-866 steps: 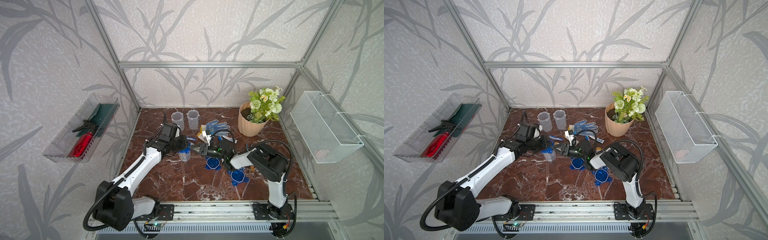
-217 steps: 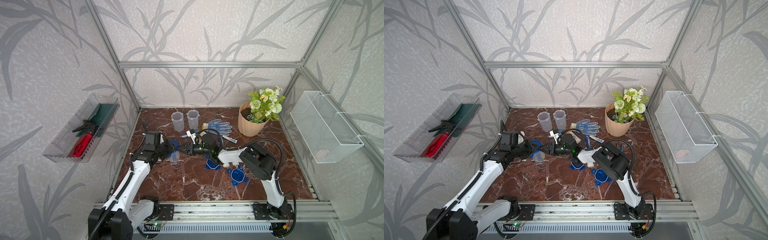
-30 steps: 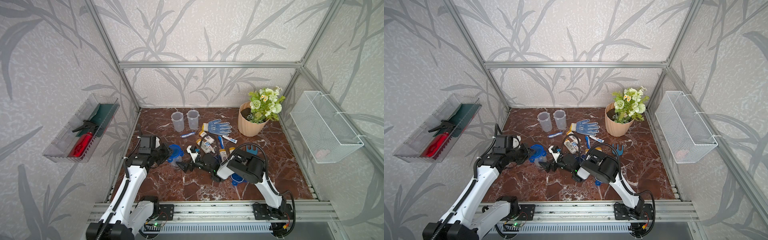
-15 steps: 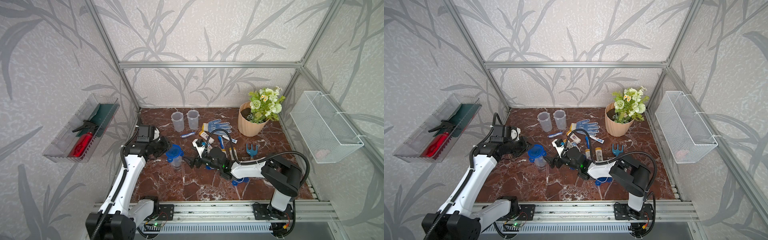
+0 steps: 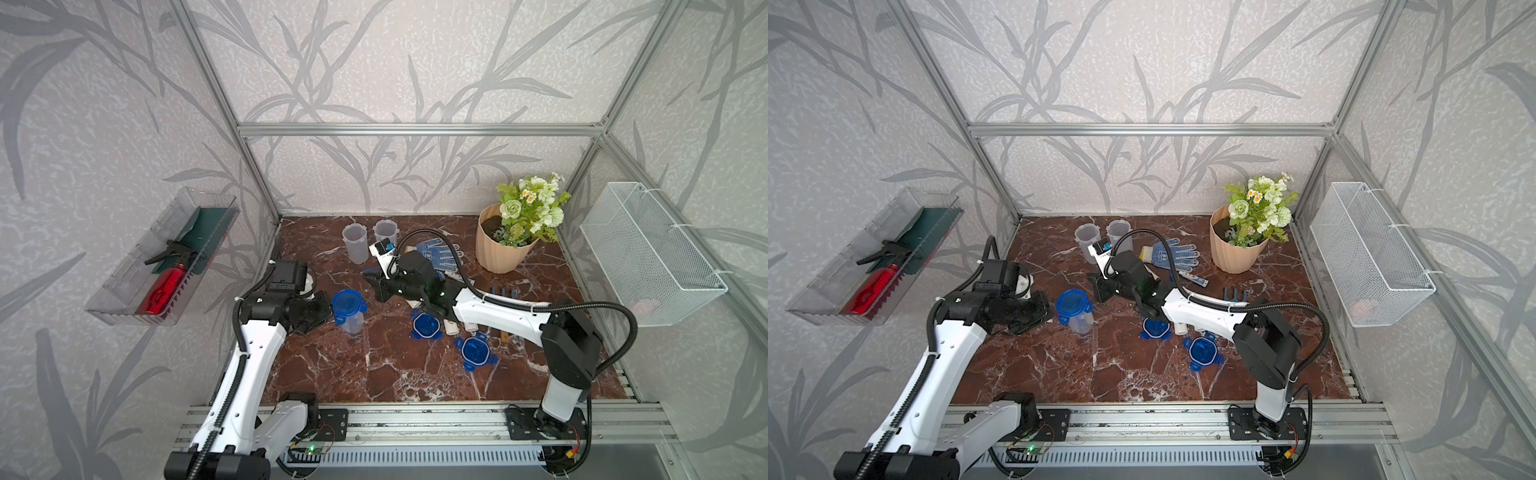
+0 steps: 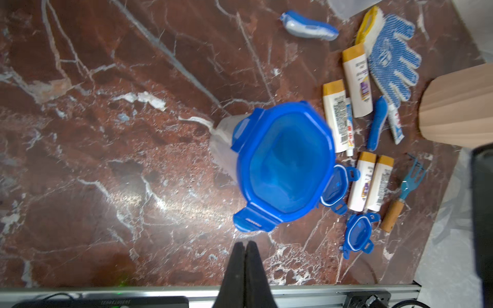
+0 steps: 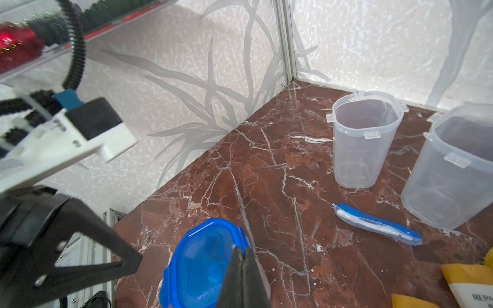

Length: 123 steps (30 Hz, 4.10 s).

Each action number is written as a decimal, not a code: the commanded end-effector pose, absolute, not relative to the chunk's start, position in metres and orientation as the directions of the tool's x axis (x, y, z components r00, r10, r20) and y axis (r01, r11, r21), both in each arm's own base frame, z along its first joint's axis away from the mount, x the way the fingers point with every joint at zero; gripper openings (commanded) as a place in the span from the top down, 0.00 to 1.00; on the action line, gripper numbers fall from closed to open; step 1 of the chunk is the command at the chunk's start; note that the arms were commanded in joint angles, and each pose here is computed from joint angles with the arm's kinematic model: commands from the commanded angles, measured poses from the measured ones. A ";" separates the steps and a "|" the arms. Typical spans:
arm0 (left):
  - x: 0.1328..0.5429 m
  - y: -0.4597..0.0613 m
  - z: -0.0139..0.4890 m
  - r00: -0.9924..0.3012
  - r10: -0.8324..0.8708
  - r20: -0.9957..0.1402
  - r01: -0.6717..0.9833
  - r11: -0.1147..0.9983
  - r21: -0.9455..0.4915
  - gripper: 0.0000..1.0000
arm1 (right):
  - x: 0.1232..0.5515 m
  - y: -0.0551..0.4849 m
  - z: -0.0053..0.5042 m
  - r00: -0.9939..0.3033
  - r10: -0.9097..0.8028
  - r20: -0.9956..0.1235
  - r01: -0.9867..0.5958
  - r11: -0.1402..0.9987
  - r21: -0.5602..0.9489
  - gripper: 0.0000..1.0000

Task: Take out toiletry kits
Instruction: Adjust the container at the center of the board, then unfasten the latch on the container.

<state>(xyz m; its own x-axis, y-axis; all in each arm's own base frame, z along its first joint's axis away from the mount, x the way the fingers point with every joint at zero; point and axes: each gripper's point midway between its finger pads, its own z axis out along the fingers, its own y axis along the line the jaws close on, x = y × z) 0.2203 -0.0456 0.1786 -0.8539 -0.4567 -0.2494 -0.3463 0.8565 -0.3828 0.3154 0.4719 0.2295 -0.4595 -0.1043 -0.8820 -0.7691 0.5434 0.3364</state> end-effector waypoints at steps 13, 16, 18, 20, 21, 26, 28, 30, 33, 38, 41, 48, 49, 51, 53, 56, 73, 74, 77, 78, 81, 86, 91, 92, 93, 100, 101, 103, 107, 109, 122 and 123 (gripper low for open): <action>0.263 -0.028 0.154 -0.830 -0.503 -0.242 -0.428 0.851 -0.305 1.00 | 0.318 0.476 0.137 -0.560 -0.340 -0.756 -0.737 0.620 0.267 1.00; 0.275 -0.027 0.150 -0.828 -0.508 -0.237 -0.435 0.849 -0.299 1.00 | 0.309 0.475 0.139 -0.547 -0.359 -0.756 -0.751 0.609 0.253 1.00; 0.282 -0.028 0.149 -0.826 -0.514 -0.230 -0.441 0.844 -0.306 1.00 | 0.303 0.476 0.142 -0.539 -0.370 -0.757 -0.761 0.599 0.249 1.00; 0.288 -0.029 0.149 -0.822 -0.525 -0.221 -0.449 0.836 -0.316 1.00 | 0.297 0.477 0.144 -0.531 -0.382 -0.757 -0.771 0.588 0.244 1.00; 0.290 -0.030 0.151 -0.819 -0.531 -0.217 -0.454 0.832 -0.319 1.00 | 0.292 0.479 0.144 -0.530 -0.390 -0.753 -0.776 0.582 0.244 1.00; 0.301 -0.028 0.156 -0.801 -0.553 -0.229 -0.472 0.819 -0.326 1.00 | 0.277 0.478 0.140 -0.518 -0.419 -0.745 -0.791 0.566 0.232 1.00; 0.305 -0.025 0.157 -0.792 -0.561 -0.239 -0.484 0.817 -0.314 1.00 | 0.275 0.476 0.137 -0.525 -0.419 -0.740 -0.788 0.568 0.237 1.00; 0.309 -0.022 0.158 -0.785 -0.568 -0.247 -0.491 0.814 -0.309 1.00 | 0.263 0.481 0.136 -0.523 -0.430 -0.736 -0.797 0.552 0.245 1.00; 0.315 -0.022 0.158 -0.778 -0.578 -0.248 -0.500 0.808 -0.312 1.00 | 0.250 0.486 0.135 -0.518 -0.444 -0.731 -0.809 0.532 0.250 1.00; 0.327 -0.025 0.162 -0.765 -0.593 -0.251 -0.503 0.794 -0.341 1.00 | 0.238 0.496 0.138 -0.506 -0.454 -0.733 -0.827 0.498 0.263 1.00; 0.335 -0.024 0.169 -0.756 -0.597 -0.270 -0.501 0.792 -0.348 1.00 | 0.230 0.504 0.141 -0.497 -0.459 -0.736 -0.837 0.475 0.269 1.00; 0.347 -0.026 0.186 -0.743 -0.599 -0.299 -0.481 0.788 -0.384 1.00 | 0.219 0.524 0.142 -0.522 -0.427 -0.738 -0.835 0.432 0.341 1.00; 0.347 -0.027 0.189 -0.741 -0.599 -0.302 -0.478 0.787 -0.389 1.00 | 0.217 0.529 0.143 -0.530 -0.414 -0.740 -0.833 0.416 0.364 0.99; 0.345 -0.025 0.193 -0.738 -0.597 -0.314 -0.476 0.791 -0.385 1.00 | 0.217 0.537 0.146 -0.543 -0.393 -0.742 -0.827 0.404 0.391 0.99; 0.340 -0.022 0.200 -0.731 -0.594 -0.335 -0.475 0.796 -0.376 1.00 | 0.215 0.547 0.150 -0.545 -0.383 -0.746 -0.827 0.391 0.403 0.98; 0.334 -0.020 0.208 -0.727 -0.588 -0.355 -0.467 0.802 -0.373 1.00 | 0.214 0.560 0.149 -0.543 -0.382 -0.748 -0.829 0.383 0.407 0.98; 0.309 -0.046 0.208 -0.786 -0.526 -0.324 -0.352 0.812 -0.465 1.00 | 0.241 0.490 0.154 -0.625 -0.144 -0.767 -0.745 0.401 0.532 0.85; 0.307 -0.048 0.207 -0.792 -0.520 -0.320 -0.342 0.812 -0.474 1.00 | 0.255 0.479 0.152 -0.652 -0.111 -0.750 -0.718 0.408 0.564 0.83; 0.300 -0.054 0.201 -0.807 -0.507 -0.302 -0.327 0.810 -0.486 1.00 | 0.267 0.470 0.147 -0.715 -0.051 -0.697 -0.666 0.354 0.657 0.74; 0.298 -0.056 0.198 -0.813 -0.503 -0.294 -0.323 0.809 -0.491 1.00 | 0.269 0.469 0.147 -0.747 -0.025 -0.664 -0.633 0.329 0.700 0.71; 0.292 -0.064 0.193 -0.830 -0.490 -0.269 -0.306 0.801 -0.515 1.00 | 0.275 0.474 0.152 -0.791 0.039 -0.611 -0.586 0.242 0.774 0.61; 0.279 -0.061 0.179 -0.841 -0.478 -0.254 -0.316 0.815 -0.486 1.00 | 0.274 0.484 0.155 -0.821 0.069 -0.567 -0.550 0.174 0.817 0.55; 0.273 -0.060 0.155 -0.857 -0.473 -0.207 -0.342 0.820 -0.459 1.00 | 0.264 0.494 0.159 -0.838 0.060 -0.542 -0.533 0.125 0.837 0.54; 0.272 -0.061 0.150 -0.859 -0.473 -0.195 -0.347 0.819 -0.457 1.00 | 0.262 0.497 0.160 -0.839 0.056 -0.541 -0.533 0.115 0.839 0.54; 0.272 -0.061 0.147 -0.861 -0.473 -0.189 -0.349 0.818 -0.457 1.00 | 0.261 0.499 0.162 -0.839 0.055 -0.541 -0.533 0.108 0.839 0.54; 0.267 -0.055 0.137 -0.863 -0.472 -0.181 -0.368 0.832 -0.415 1.00 | 0.261 0.513 0.162 -0.869 0.055 -0.492 -0.489 0.055 0.871 0.54; 0.265 -0.054 0.136 -0.864 -0.472 -0.178 -0.371 0.833 -0.410 1.00 | 0.260 0.514 0.160 -0.874 0.053 -0.483 -0.480 0.054 0.876 0.54; 0.263 -0.053 0.135 -0.864 -0.473 -0.174 -0.378 0.836 -0.398 1.00 | 0.260 0.515 0.160 -0.875 0.050 -0.482 -0.480 0.054 0.876 0.54; 0.258 -0.047 0.131 -0.862 -0.478 -0.169 -0.396 0.843 -0.365 1.00 | 0.259 0.517 0.160 -0.875 0.048 -0.481 -0.479 0.050 0.876 0.54; 0.256 -0.046 0.128 -0.861 -0.481 -0.163 -0.404 0.843 -0.354 1.00 | 0.258 0.517 0.162 -0.876 0.051 -0.480 -0.478 0.038 0.877 0.54; 0.242 -0.044 0.107 -0.835 -0.534 -0.132 -0.465 0.813 -0.350 1.00 | 0.250 0.521 0.189 -0.877 0.085 -0.474 -0.481 -0.105 0.871 0.54; 0.241 -0.044 0.105 -0.834 -0.537 -0.128 -0.469 0.812 -0.348 1.00 | 0.250 0.520 0.191 -0.876 0.090 -0.474 -0.482 -0.116 0.868 0.54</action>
